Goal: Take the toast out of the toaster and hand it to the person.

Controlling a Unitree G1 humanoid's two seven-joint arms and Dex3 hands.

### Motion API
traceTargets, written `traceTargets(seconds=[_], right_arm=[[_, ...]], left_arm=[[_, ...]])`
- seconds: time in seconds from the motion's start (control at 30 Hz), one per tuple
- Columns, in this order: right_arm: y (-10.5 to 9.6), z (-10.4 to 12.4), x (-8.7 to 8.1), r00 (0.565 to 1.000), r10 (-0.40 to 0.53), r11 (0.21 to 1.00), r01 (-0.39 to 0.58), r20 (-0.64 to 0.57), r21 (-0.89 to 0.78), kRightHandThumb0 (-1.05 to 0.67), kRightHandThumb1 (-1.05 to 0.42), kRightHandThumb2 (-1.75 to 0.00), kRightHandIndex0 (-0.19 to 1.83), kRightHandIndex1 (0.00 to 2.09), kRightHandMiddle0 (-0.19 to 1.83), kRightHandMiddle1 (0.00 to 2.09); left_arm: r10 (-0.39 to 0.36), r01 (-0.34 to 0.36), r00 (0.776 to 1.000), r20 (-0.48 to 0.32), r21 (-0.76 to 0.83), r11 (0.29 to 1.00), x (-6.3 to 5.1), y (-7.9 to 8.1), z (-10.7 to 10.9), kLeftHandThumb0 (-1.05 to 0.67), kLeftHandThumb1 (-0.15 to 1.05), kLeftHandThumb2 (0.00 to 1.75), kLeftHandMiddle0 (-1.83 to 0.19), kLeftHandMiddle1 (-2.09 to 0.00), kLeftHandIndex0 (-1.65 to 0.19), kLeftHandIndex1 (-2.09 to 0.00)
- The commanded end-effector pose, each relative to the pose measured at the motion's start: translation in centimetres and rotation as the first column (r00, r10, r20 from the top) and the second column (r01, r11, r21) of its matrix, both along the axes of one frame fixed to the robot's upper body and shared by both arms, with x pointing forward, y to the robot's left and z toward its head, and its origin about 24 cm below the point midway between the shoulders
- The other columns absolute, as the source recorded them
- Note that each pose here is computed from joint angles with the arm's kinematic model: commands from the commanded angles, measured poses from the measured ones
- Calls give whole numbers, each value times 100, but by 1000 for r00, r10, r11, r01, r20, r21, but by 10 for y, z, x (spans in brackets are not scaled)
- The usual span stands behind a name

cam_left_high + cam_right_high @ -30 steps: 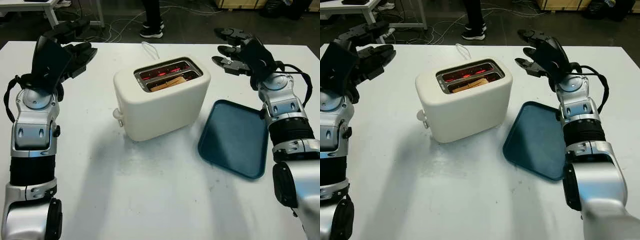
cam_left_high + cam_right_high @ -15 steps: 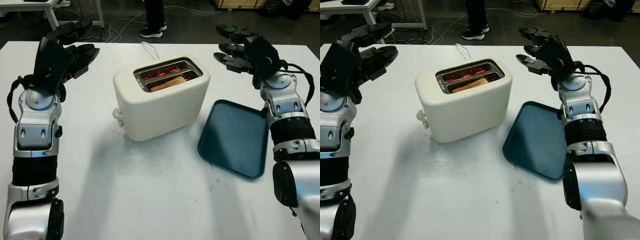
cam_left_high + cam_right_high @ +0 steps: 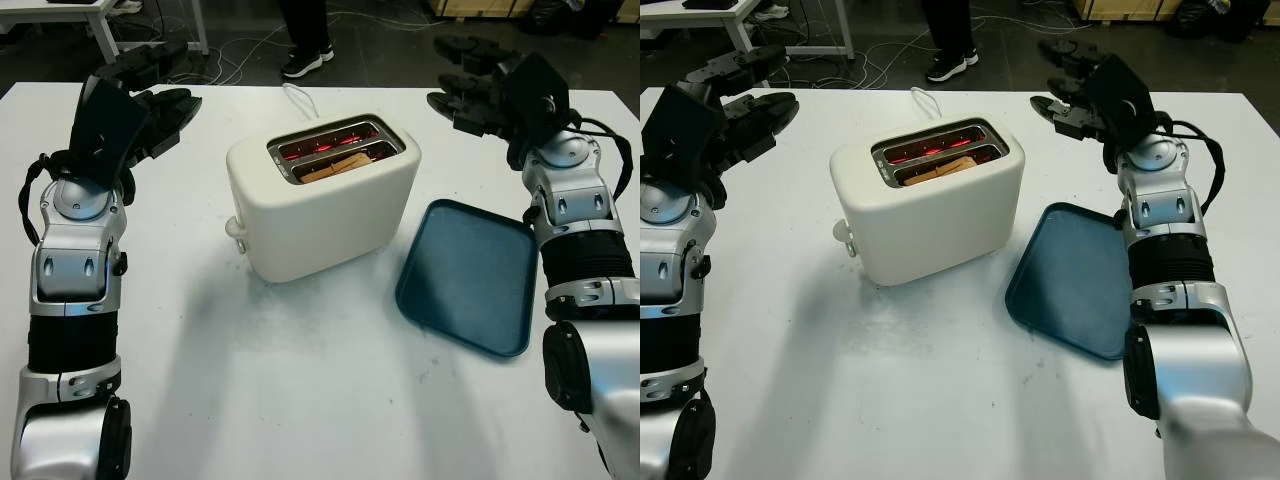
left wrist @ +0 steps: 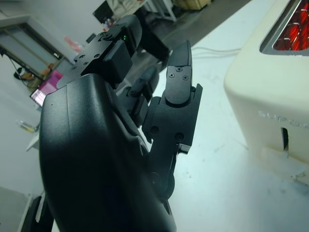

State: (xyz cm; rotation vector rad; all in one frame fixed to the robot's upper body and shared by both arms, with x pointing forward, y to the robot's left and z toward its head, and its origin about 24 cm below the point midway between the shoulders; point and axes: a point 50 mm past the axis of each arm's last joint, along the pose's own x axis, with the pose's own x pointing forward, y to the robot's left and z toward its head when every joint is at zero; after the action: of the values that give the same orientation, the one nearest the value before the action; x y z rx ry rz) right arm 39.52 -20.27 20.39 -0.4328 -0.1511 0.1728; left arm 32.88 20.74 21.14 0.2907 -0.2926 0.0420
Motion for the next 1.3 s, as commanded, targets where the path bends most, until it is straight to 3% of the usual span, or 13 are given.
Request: traceTargets(seconds=[0.0, 1.27], right_arm=[[-1, 0, -2, 1000, 7, 999, -7, 18, -32, -22, -92, -31, 35, 0, 36, 0], [-1, -2, -3, 999, 22, 997, -18, 49, -81, -24, -92, -26, 45, 3, 42, 1]], left_arm=[[5, -5, 1000, 1, -11, 1000, -2, 0, -1, -26, 92, 23, -54, -31, -60, -4], [2, -2, 1000, 24, 9, 1000, -3, 0, 2, -27, 92, 22, -44, -55, -61, -4]])
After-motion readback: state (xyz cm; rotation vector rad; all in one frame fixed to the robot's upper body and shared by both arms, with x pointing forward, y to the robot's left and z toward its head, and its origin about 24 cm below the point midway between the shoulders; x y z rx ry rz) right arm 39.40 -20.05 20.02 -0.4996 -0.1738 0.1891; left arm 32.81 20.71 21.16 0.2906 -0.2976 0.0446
